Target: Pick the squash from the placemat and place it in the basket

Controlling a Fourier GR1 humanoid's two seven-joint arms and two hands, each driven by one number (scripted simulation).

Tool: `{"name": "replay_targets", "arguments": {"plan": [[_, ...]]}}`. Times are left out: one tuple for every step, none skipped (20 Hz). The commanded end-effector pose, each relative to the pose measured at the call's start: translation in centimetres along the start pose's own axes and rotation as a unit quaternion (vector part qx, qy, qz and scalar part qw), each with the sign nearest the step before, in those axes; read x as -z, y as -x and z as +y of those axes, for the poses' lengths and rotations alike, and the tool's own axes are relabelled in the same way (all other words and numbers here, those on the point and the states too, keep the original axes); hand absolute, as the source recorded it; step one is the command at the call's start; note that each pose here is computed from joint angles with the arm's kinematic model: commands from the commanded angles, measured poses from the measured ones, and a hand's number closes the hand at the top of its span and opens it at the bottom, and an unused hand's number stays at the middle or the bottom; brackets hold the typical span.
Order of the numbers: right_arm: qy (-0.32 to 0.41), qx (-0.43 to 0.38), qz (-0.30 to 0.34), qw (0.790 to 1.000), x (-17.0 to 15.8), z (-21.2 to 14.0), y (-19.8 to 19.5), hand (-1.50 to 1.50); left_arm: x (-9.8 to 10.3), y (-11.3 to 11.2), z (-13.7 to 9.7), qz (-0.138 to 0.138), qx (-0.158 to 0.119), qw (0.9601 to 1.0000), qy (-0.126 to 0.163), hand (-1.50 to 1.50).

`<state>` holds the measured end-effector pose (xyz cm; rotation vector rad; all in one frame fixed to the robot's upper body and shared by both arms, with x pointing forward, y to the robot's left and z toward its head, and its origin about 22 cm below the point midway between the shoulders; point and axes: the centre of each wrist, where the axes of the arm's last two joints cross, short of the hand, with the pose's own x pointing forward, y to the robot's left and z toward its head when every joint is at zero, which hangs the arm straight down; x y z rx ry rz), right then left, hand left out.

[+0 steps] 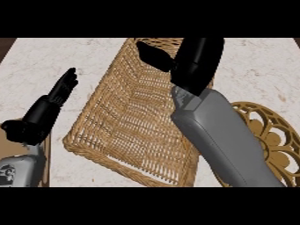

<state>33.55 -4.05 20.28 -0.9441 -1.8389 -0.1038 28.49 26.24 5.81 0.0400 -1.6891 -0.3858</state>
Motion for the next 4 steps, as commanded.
{"name": "replay_targets", "arguments": {"plan": [[0.041, 0.077, 0.054, 0.995, 0.4, -2.0, -1.0, -1.50, -0.6, 0.5, -0.9, 0.001, -0.010, 0.9999, 0.003, 0.00], [0.037, 0.103, 0.079, 0.991, 0.9, -3.1, -1.7, -1.50, -0.4, 1.4, 0.3, 0.006, 0.004, 0.9999, -0.010, 0.00], [0.038, 0.096, 0.080, 0.991, 0.4, -3.7, 0.2, -1.50, -0.3, 0.1, -0.6, -0.002, -0.002, 1.0000, -0.008, 0.00], [0.024, 0.090, 0.094, 0.991, 1.4, -4.0, -0.1, -1.50, -0.7, -0.6, 1.2, 0.002, 0.008, 0.9999, -0.006, 0.00]]}}
